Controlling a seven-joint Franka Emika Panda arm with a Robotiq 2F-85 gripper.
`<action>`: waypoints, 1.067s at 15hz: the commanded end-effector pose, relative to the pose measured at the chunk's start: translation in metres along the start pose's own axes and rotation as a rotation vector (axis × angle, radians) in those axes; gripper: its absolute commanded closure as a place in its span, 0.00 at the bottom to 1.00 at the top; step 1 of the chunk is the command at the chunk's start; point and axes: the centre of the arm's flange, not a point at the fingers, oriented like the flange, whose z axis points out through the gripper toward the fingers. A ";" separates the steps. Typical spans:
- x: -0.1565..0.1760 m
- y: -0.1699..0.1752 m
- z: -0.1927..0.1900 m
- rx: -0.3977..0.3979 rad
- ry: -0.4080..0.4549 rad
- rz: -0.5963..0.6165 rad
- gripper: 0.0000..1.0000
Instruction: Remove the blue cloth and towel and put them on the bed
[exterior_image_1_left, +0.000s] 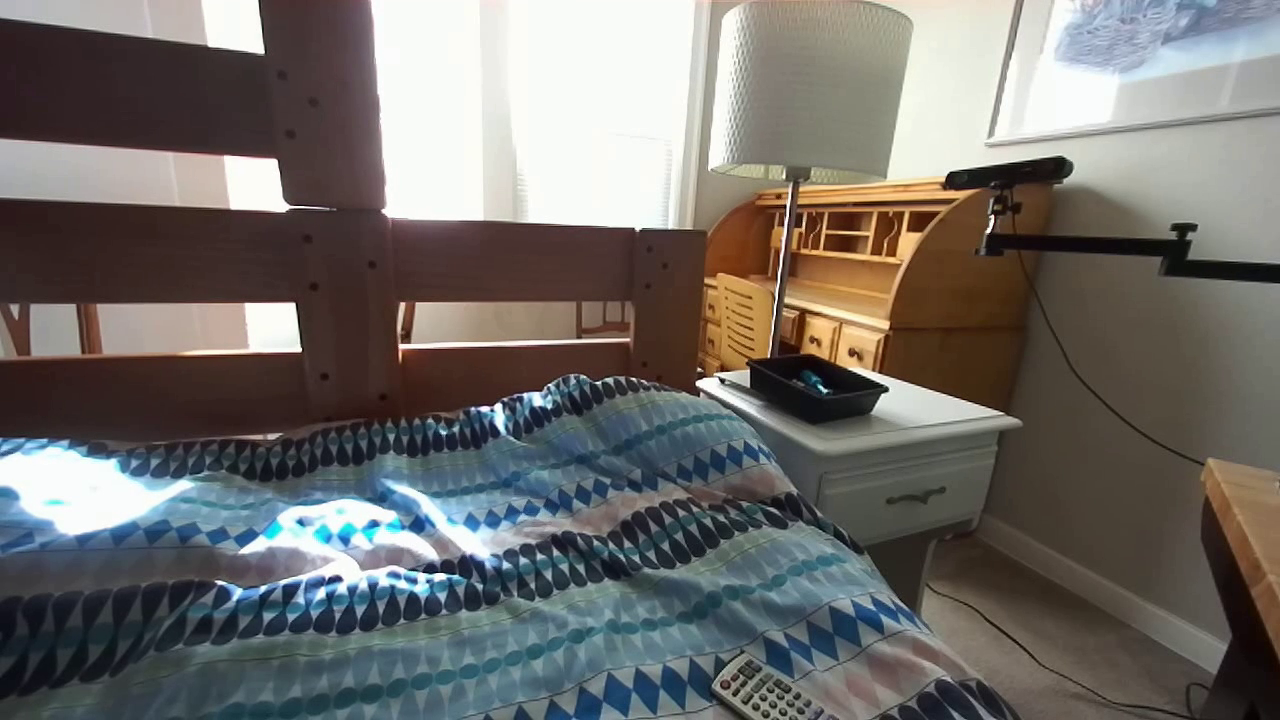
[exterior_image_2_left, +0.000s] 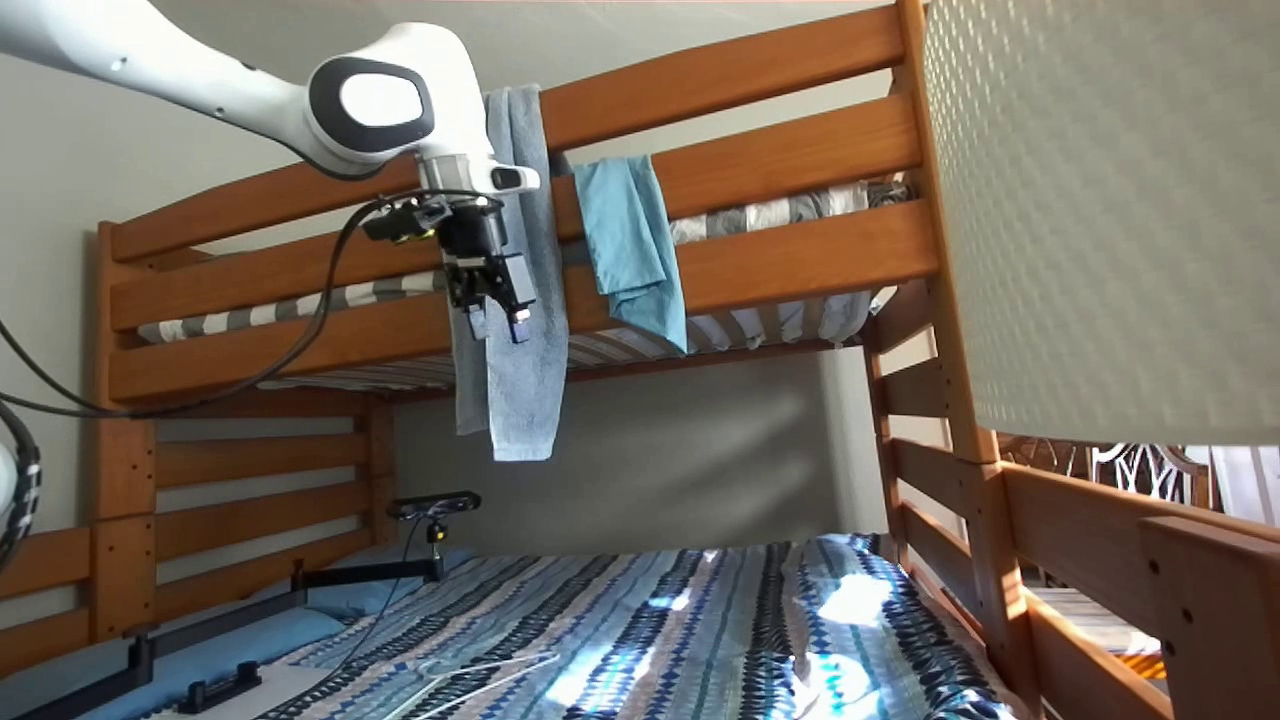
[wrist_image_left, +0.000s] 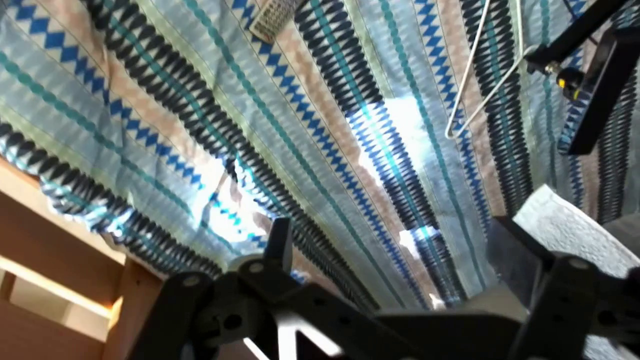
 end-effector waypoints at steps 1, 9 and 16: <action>0.054 -0.037 -0.014 0.026 0.140 -0.087 0.00; 0.145 -0.105 -0.054 0.074 0.552 -0.214 0.00; 0.196 -0.137 -0.037 0.119 0.761 -0.285 0.00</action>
